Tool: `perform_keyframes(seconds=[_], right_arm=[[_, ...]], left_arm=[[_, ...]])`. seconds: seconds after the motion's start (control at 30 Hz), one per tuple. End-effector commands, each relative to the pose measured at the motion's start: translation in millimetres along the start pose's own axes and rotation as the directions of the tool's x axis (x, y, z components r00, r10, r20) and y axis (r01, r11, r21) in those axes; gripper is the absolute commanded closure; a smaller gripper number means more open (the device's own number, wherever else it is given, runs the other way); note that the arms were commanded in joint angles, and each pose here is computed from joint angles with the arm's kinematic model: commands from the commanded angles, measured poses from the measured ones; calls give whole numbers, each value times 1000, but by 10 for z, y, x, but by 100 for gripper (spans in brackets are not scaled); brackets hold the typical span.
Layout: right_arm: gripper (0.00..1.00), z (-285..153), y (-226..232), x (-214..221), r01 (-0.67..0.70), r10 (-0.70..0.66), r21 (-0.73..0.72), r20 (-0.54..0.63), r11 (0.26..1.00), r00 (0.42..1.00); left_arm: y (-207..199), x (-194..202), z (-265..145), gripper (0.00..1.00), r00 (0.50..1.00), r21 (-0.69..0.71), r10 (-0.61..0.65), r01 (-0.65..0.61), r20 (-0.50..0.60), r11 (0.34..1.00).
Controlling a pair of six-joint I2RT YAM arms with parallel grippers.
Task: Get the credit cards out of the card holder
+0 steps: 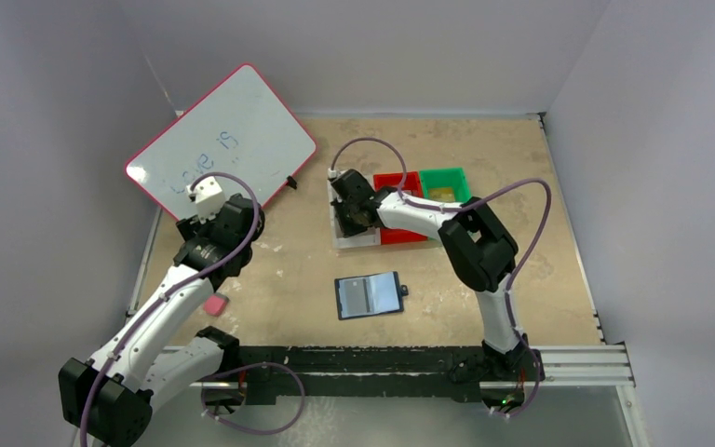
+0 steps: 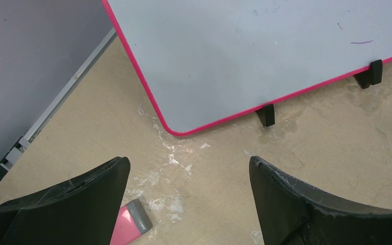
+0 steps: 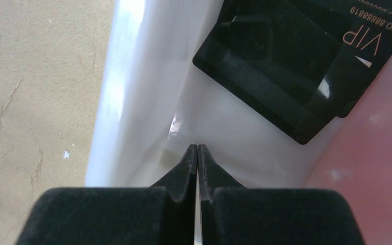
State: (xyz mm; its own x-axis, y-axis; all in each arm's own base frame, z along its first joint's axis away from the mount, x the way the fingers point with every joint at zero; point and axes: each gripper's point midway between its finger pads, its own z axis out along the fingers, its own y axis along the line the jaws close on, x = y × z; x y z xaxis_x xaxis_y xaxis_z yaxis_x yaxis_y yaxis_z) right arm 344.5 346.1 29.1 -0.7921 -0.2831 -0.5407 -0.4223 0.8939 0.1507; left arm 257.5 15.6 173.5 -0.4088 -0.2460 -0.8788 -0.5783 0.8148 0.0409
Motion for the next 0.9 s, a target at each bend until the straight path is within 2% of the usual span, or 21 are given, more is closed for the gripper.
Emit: perform_keyframes(seconds=[0.0, 0.13, 0.4, 0.6, 0.87], right_arm=[[100, -33, -2, -77, -45, 45, 36, 13, 998, 999], [100, 26, -164, -85, -47, 43, 126, 31, 991, 999], [100, 108, -317, -238, -62, 41, 215, 100, 975, 994], [100, 170, -508, -317, -23, -14, 320, 114, 947, 993], [100, 200, -646, -423, 16, -67, 380, 122, 925, 990]], left_arm=[[-22, -181, -36, 13, 999, 3, -35, 35, 31, 999], [-23, -179, -34, 13, 999, 2, -34, 34, 30, 999], [-23, -167, -27, 13, 999, -1, -29, 29, 27, 1000], [-26, -170, -27, 13, 999, -1, -27, 28, 28, 1000], [-26, -159, -18, 13, 999, -4, -24, 25, 25, 1000]])
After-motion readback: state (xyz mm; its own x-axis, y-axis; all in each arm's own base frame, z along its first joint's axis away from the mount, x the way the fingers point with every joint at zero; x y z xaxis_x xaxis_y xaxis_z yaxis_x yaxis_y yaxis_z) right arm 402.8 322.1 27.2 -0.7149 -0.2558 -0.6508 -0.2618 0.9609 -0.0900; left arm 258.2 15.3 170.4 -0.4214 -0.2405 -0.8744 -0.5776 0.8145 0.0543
